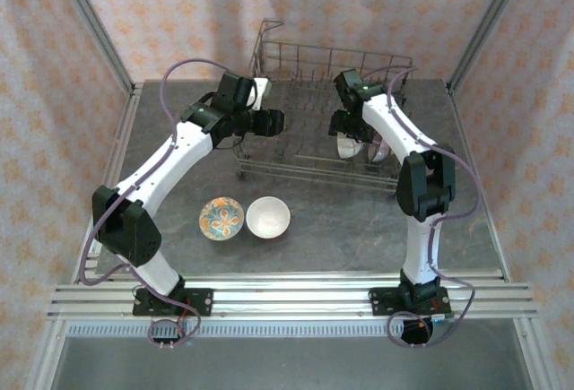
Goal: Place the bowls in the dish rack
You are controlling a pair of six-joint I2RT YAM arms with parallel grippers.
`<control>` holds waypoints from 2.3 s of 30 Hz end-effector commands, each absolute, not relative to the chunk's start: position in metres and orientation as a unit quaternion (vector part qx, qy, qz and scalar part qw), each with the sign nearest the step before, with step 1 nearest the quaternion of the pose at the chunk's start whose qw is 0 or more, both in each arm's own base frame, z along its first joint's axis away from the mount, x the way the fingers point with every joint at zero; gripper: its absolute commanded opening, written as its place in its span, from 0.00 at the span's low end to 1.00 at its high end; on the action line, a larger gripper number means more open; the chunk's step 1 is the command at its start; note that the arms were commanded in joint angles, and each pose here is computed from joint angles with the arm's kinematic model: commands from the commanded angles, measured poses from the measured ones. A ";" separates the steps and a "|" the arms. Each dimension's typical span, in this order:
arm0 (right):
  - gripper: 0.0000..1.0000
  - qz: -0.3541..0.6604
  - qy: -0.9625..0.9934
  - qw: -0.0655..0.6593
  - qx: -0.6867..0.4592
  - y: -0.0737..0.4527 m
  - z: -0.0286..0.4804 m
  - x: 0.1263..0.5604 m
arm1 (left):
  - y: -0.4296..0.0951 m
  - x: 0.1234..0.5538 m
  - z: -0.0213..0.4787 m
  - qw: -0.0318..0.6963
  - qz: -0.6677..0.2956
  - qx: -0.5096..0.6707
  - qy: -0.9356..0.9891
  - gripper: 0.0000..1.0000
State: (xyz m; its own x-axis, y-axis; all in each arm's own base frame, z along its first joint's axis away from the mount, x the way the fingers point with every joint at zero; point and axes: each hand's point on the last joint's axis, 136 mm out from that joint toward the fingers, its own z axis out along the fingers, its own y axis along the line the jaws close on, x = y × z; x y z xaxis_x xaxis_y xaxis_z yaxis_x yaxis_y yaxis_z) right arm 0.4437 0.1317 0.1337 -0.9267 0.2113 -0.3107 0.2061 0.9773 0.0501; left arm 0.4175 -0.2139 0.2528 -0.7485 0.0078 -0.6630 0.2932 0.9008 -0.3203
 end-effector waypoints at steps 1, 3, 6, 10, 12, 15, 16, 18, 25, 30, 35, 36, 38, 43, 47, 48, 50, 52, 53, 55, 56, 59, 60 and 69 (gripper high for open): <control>0.76 -0.030 0.975 0.186 0.119 0.103 0.157 0.443 | -0.205 0.406 0.246 0.327 -0.201 0.075 0.921 0.64; 0.78 -0.031 0.975 0.187 0.119 0.101 0.160 0.442 | -0.205 0.406 0.247 0.327 -0.202 0.074 0.920 0.64; 0.79 -0.027 0.975 0.189 0.113 0.102 0.165 0.440 | -0.205 0.407 0.248 0.329 -0.204 0.072 0.919 0.64; 0.80 -0.024 0.976 0.190 0.109 0.103 0.169 0.439 | -0.205 0.407 0.248 0.329 -0.205 0.069 0.919 0.64; 0.81 -0.019 0.975 0.196 0.105 0.104 0.174 0.439 | -0.205 0.407 0.248 0.330 -0.204 0.069 0.919 0.64; 0.82 -0.010 0.973 0.209 0.097 0.106 0.186 0.439 | -0.202 0.406 0.250 0.332 -0.200 0.067 0.919 0.64; 0.82 -0.009 0.972 0.214 0.095 0.106 0.190 0.439 | -0.201 0.405 0.250 0.332 -0.198 0.067 0.920 0.64; 0.83 -0.008 0.972 0.218 0.091 0.106 0.196 0.439 | -0.199 0.403 0.251 0.333 -0.193 0.068 0.920 0.64; 0.84 -0.006 0.971 0.225 0.076 0.107 0.208 0.437 | -0.190 0.393 0.251 0.327 -0.178 0.067 0.926 0.64; 0.84 0.000 0.967 0.248 0.061 0.106 0.234 0.432 | -0.174 0.366 0.245 0.303 -0.152 0.073 0.938 0.63; 0.84 0.013 0.963 0.266 0.047 0.107 0.255 0.423 | -0.146 0.322 0.232 0.262 -0.111 0.073 0.956 0.61; 0.84 0.019 0.962 0.269 0.043 0.109 0.259 0.420 | -0.140 0.312 0.229 0.254 -0.104 0.068 0.959 0.60; 0.84 0.030 0.961 0.272 0.037 0.112 0.263 0.416 | -0.128 0.294 0.224 0.239 -0.090 0.055 0.965 0.58; 0.84 0.051 0.960 0.275 0.016 0.121 0.267 0.406 | -0.105 0.254 0.203 0.196 -0.071 0.011 0.978 0.54; 0.84 0.063 0.960 0.273 0.002 0.127 0.267 0.400 | -0.090 0.226 0.170 0.138 -0.053 0.001 0.989 0.49; 0.84 0.066 0.960 0.273 -0.002 0.128 0.267 0.399 | -0.089 0.222 0.164 0.125 -0.052 -0.001 0.991 0.48; 0.84 0.071 0.959 0.273 -0.006 0.129 0.268 0.397 | -0.091 0.219 0.157 0.112 -0.058 0.007 0.992 0.48; 0.84 0.075 0.959 0.274 -0.008 0.130 0.267 0.393 | -0.091 0.218 0.151 0.100 -0.055 0.016 0.993 0.48; 0.84 0.076 0.959 0.274 -0.009 0.130 0.266 0.391 | -0.092 0.219 0.150 0.093 -0.056 0.021 0.994 0.48; 0.84 0.077 0.958 0.275 -0.010 0.129 0.266 0.386 | -0.089 0.223 0.147 0.077 -0.035 0.036 0.996 0.47; 0.84 0.077 0.958 0.275 -0.010 0.128 0.265 0.384 | -0.087 0.226 0.146 0.072 -0.029 0.040 0.996 0.47; 0.84 0.077 0.959 0.272 -0.011 0.126 0.262 0.377 | -0.075 0.234 0.140 0.050 0.011 0.049 0.997 0.46; 0.84 0.076 0.959 0.272 -0.011 0.125 0.261 0.375 | -0.071 0.236 0.138 0.040 0.023 0.052 0.998 0.46; 0.84 0.080 0.960 0.268 -0.014 0.126 0.258 0.371 | -0.067 0.251 0.121 0.010 0.010 0.062 0.998 0.41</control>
State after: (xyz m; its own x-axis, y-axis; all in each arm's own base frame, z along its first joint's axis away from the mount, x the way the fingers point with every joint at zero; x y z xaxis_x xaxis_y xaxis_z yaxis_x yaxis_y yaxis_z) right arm 0.3711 0.1219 0.2522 -0.8678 0.0317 -0.4959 -0.0441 0.9891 0.1405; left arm 0.2521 -0.0691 0.1215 -0.9954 0.0830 -0.0488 0.0822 0.9965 0.0170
